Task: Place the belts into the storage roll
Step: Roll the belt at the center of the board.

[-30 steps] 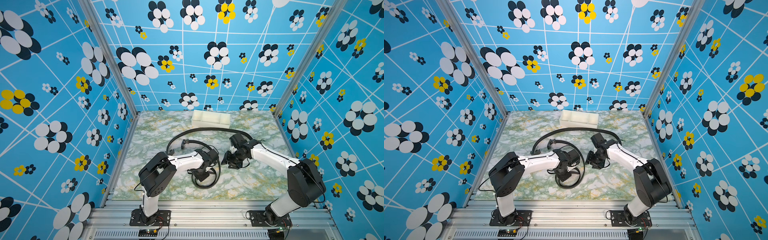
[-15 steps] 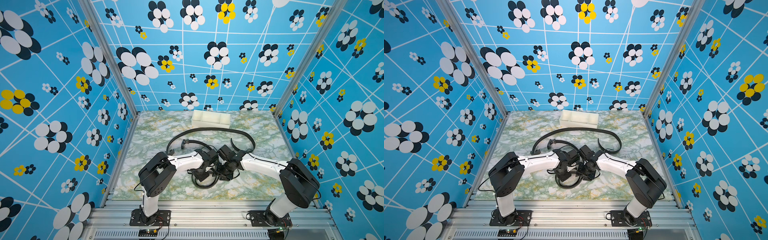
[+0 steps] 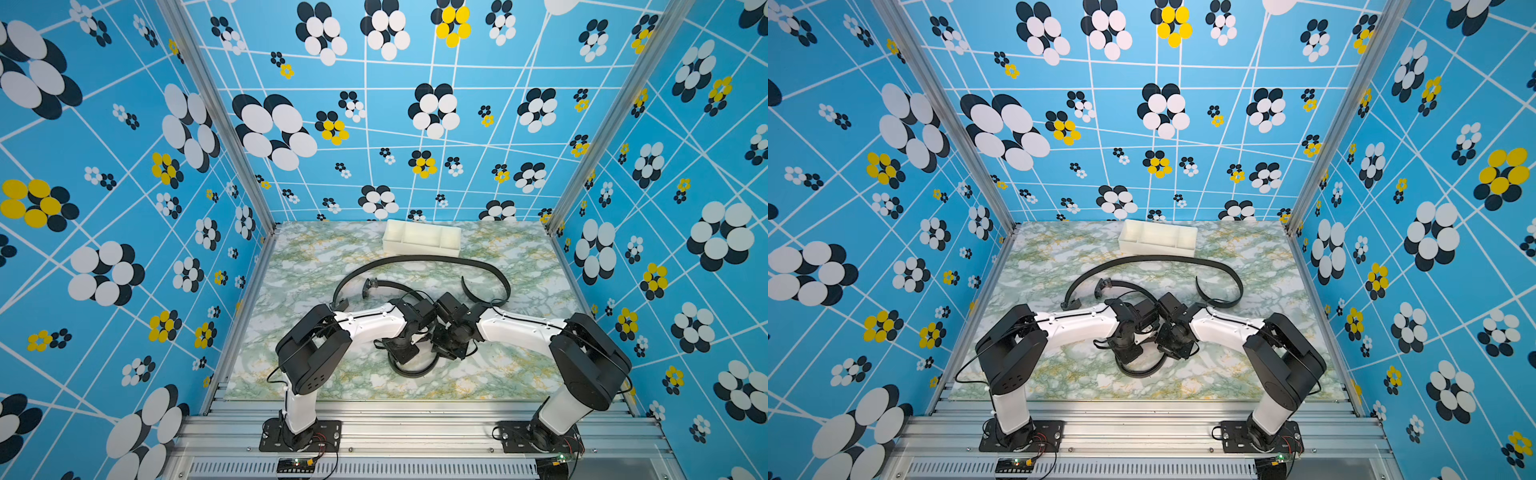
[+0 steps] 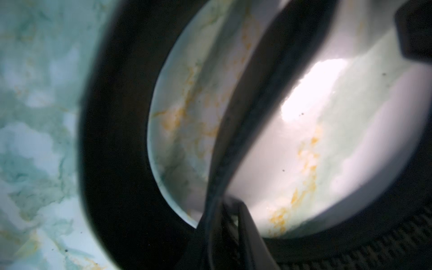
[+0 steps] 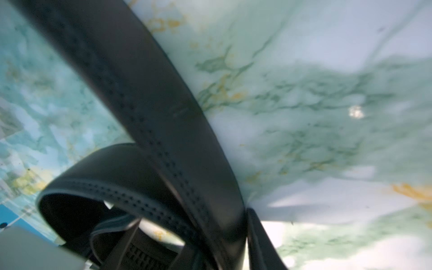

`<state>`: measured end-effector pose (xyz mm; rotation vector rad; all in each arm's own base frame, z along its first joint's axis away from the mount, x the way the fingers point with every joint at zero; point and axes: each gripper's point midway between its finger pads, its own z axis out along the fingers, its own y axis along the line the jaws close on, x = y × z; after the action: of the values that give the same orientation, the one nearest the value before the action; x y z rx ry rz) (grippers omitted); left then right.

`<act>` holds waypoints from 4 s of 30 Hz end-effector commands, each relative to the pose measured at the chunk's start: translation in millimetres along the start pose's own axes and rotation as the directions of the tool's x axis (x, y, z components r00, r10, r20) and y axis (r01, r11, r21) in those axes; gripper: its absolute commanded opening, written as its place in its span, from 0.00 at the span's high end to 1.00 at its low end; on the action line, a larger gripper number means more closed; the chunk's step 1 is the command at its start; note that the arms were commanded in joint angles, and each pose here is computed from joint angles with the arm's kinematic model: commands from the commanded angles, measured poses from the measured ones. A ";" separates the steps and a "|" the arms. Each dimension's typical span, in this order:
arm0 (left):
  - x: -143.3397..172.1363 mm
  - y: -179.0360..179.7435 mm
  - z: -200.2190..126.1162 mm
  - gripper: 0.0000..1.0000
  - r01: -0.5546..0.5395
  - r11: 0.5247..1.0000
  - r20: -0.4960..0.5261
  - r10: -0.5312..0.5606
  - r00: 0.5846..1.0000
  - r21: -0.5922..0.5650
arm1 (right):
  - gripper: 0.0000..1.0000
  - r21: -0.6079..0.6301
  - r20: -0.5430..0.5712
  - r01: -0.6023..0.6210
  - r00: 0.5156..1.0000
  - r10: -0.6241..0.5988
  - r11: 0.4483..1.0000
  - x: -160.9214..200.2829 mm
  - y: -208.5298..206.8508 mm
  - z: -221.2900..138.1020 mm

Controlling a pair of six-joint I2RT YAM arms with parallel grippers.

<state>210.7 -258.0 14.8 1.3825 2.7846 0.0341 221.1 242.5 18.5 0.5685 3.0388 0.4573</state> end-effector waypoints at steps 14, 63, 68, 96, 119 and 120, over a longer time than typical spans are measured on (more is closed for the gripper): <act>-51.0 23.5 -78.6 0.28 0.148 0.984 0.248 -0.169 0.954 0.100 | 0.83 0.329 0.008 0.177 0.982 -0.190 0.928 4.0 -55.5 -8.3; -118.7 185.8 -6.3 0.45 0.327 0.944 0.206 -0.329 0.922 0.045 | 0.82 0.357 -0.014 0.172 0.984 -0.178 0.918 -13.9 -46.7 -4.6; -84.7 172.6 1.6 0.73 0.354 0.935 0.125 -0.355 0.927 0.027 | 0.79 0.361 -0.023 0.132 0.991 -0.132 0.923 -20.9 -48.6 4.1; 68.1 189.8 -24.5 0.87 0.658 0.753 0.074 -0.655 0.752 -0.024 | 0.65 0.479 0.104 -0.201 0.980 0.172 0.854 -75.7 -153.8 -18.5; 69.7 130.0 -24.3 0.87 0.680 0.732 0.070 -0.681 0.729 0.036 | 0.81 0.224 0.236 -0.536 0.840 0.489 0.814 -123.5 -31.7 11.4; 68.7 124.8 -23.1 0.87 0.675 0.737 0.066 -0.676 0.734 0.034 | 0.82 0.220 0.234 -0.537 0.840 0.490 0.815 -125.4 -26.8 13.3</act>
<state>279.3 -125.9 41.2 0.3192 3.0132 -0.0766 333.0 178.2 17.0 1.2842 2.7861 0.0635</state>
